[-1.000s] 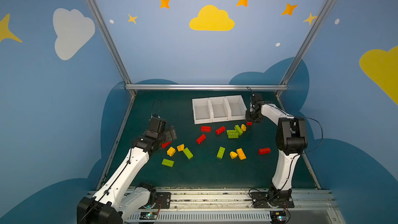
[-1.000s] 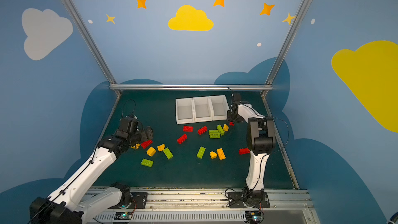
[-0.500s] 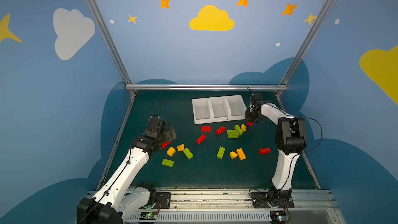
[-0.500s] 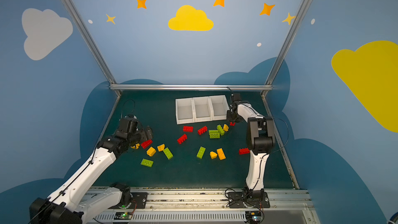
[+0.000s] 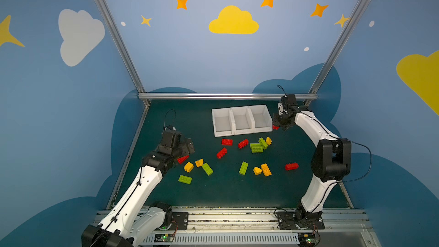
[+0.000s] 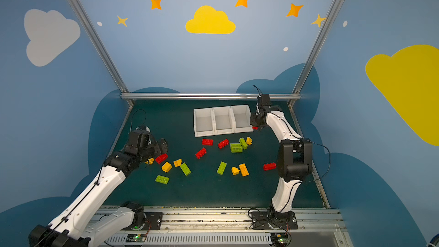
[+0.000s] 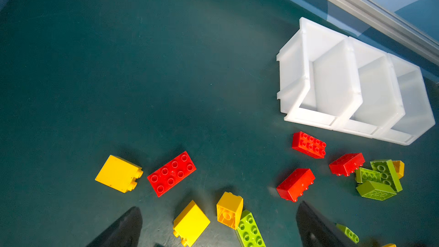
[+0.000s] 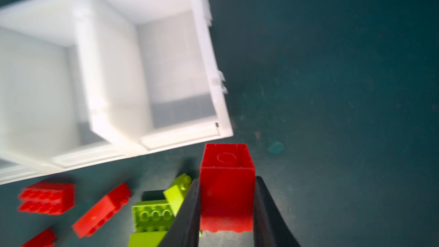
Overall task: Sort the legos into containers by color
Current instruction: Pick up the lego from the top-right of the table, then place the lego in the container.
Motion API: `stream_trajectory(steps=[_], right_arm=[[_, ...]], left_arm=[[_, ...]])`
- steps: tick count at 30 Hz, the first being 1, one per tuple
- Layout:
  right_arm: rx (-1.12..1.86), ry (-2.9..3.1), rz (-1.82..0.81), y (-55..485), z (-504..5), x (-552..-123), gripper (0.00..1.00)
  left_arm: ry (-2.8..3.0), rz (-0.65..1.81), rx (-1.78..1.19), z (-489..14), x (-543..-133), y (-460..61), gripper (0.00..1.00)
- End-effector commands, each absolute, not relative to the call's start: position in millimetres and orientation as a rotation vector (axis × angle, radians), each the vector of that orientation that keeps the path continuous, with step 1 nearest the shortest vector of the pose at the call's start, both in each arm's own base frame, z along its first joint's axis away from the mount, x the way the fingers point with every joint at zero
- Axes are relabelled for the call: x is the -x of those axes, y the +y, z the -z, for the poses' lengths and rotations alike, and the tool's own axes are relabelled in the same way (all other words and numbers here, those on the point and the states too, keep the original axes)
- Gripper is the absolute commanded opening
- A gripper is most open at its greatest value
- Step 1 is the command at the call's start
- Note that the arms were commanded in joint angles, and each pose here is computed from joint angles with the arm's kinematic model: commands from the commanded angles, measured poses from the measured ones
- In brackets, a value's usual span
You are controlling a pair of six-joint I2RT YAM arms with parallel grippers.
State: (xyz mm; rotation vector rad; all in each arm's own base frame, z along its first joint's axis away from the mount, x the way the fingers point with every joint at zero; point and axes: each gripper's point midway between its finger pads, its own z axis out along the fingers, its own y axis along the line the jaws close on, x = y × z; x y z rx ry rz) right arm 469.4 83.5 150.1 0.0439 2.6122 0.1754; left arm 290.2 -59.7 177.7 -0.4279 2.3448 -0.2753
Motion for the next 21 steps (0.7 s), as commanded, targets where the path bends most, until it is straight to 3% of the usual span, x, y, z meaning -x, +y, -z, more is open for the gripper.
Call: stream_trajectory(steps=[1, 13, 17, 21], right_arm=[[-0.028, 2.583, -0.294, 105.8, -169.1, -484.0, 0.22], [0.016, 2.572, -0.398, 148.9, -156.5, -543.7, 0.26], [0.019, 2.579, -0.408, 155.5, -147.7, -551.9, 0.32], [0.016, 2.579, -0.404, 155.3, -143.0, -555.5, 0.47]], left_arm=[[2.34, 0.288, 0.433, -177.3, -289.7, -60.2, 1.0], [2.384, 0.273, 0.411, -170.2, -291.7, -62.3, 1.0], [2.397, 0.299, 0.385, -170.9, -292.0, -67.4, 1.0], [2.417, 0.331, 0.347, -170.1, -291.8, -74.2, 1.0]])
